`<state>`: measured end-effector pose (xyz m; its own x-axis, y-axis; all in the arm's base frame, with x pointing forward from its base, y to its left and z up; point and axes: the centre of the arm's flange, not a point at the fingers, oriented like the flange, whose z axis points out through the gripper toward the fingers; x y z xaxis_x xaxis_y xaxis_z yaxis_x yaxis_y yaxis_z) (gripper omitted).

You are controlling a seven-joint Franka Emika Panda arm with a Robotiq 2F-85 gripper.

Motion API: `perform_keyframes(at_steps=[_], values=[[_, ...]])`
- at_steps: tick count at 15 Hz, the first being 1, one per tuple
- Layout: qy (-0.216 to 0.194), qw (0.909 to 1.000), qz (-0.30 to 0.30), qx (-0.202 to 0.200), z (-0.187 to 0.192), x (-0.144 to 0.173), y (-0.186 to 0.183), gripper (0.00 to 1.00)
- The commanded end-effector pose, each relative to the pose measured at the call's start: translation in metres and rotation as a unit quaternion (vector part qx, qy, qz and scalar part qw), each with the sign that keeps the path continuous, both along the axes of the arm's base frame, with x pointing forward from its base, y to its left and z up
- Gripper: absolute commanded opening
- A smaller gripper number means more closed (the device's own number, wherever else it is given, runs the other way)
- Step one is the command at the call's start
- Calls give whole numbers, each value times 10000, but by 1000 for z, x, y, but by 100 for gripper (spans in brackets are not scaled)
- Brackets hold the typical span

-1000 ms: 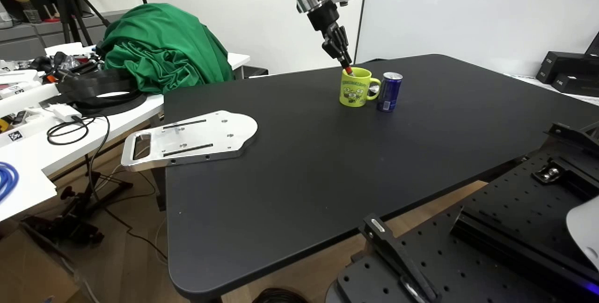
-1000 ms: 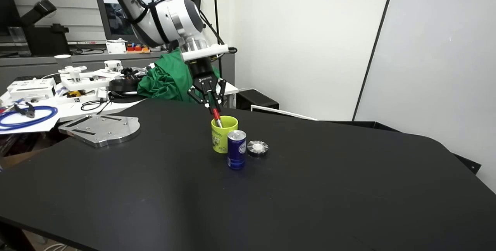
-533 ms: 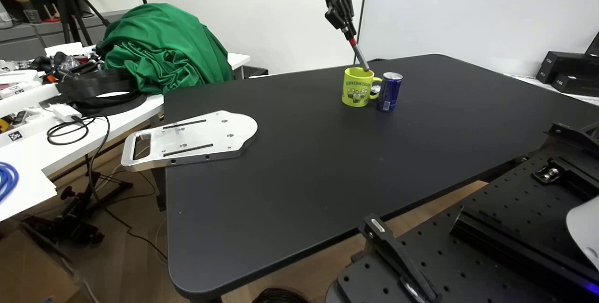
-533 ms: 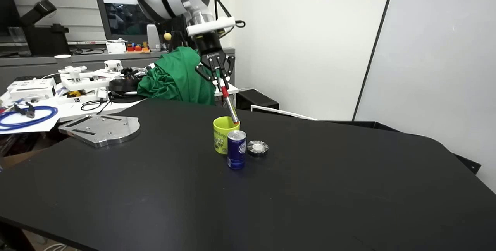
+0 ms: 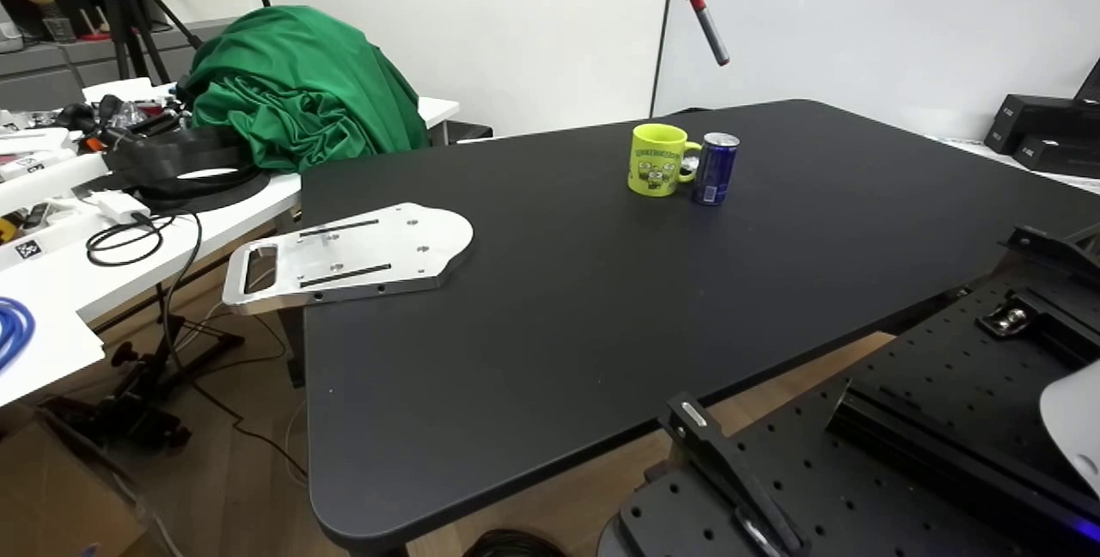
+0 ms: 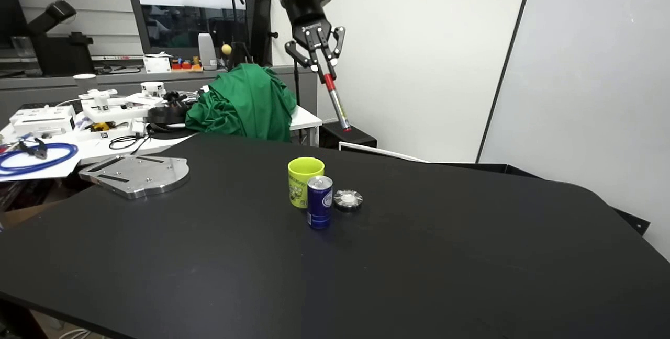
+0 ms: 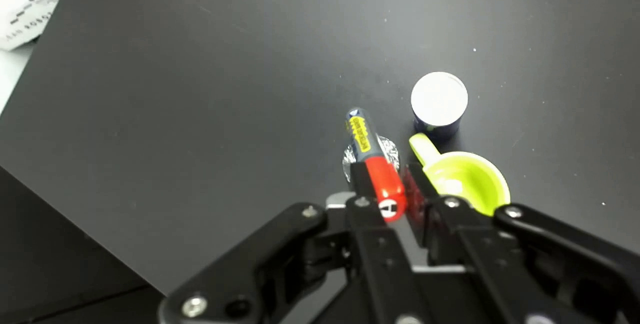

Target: Pick up the pen from the light green cup and put it on the table.

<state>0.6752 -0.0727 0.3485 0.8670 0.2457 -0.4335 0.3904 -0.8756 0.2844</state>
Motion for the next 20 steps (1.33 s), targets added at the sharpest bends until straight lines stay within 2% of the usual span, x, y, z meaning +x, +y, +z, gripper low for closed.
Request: perform_keyframes(at_steps=[1, 3, 5, 7, 12, 16, 20], values=[[212, 9981, -565, 128, -8, -23, -62, 5], [309, 9965, -743, 238, -29, -35, -99, 5], [421, 9940, -862, 532, -56, -48, -136, 5], [624, 9879, -1049, 960, -88, -61, -172, 5], [1112, 9672, -1599, 1629, -176, -97, -243, 5], [1406, 9547, -1913, 1796, -228, -117, -268, 5], [1487, 9527, -1970, 1771, -251, -119, -269, 5]])
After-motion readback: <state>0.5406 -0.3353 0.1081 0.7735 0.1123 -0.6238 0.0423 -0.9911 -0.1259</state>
